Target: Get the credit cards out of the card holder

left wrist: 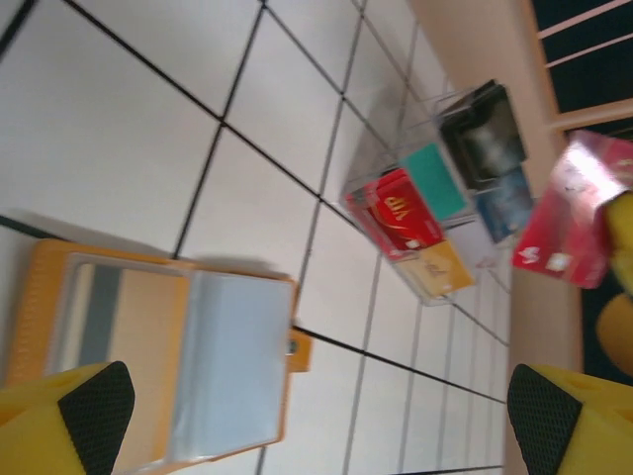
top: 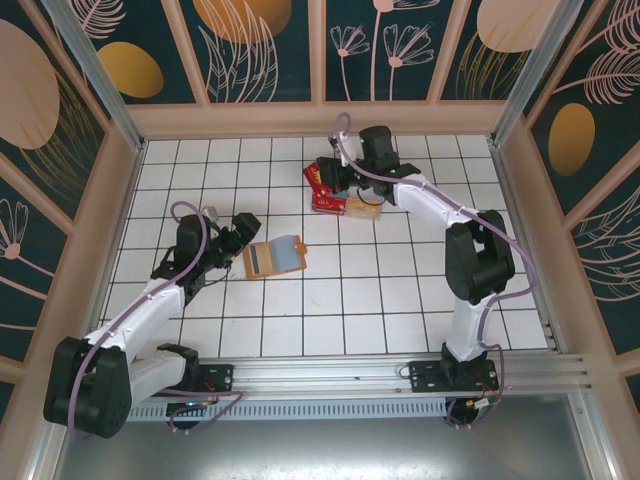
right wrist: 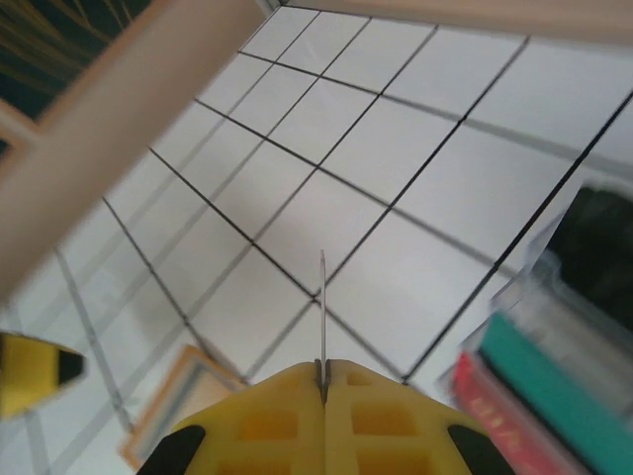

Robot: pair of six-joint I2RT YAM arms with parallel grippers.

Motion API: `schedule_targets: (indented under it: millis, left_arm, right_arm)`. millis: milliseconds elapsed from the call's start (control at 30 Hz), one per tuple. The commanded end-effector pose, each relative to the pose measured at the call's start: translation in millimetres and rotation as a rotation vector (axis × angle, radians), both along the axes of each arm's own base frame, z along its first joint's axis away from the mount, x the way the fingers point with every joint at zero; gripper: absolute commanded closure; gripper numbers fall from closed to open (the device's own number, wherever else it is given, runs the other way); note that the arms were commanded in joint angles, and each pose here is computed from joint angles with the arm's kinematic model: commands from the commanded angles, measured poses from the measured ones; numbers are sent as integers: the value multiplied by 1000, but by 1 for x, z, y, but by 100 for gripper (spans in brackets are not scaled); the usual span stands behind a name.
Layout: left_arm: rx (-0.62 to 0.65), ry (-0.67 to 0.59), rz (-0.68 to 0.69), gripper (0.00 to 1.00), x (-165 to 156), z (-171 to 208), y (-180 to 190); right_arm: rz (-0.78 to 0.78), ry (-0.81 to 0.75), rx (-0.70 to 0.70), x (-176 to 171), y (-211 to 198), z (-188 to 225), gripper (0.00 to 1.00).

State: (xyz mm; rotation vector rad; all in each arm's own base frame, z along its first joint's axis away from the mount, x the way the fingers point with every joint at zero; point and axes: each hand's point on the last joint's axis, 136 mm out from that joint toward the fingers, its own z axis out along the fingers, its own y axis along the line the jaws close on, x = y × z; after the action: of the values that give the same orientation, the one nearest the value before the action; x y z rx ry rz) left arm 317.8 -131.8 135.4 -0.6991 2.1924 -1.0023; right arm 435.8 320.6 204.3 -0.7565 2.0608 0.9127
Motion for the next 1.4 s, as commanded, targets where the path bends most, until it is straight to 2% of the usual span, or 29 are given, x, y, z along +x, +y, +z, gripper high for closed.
schedule_targets:
  millis: [0,167,467,733,1367]
  left_arm:
    - [83,6,18,1,2,-2,11]
    - [81,31,-1,1,-3,-10,9]
    - [80,45,-34,1,-8,-15,5]
    - [71,67,-54,1,-6,-18,0]
    - [51,88,-72,1,-11,-25,-3]
  right_arm:
    - [157,-239,-208,-12,-8,4,100]
    - [258,-342,-337,-4,-3,-9,100]
    - [466,-382,-578,7,-1,-59,100]
    - [562,-364,-606,2,3,-79,100]
    - [541,-300,-725,17,-13,-121,99]
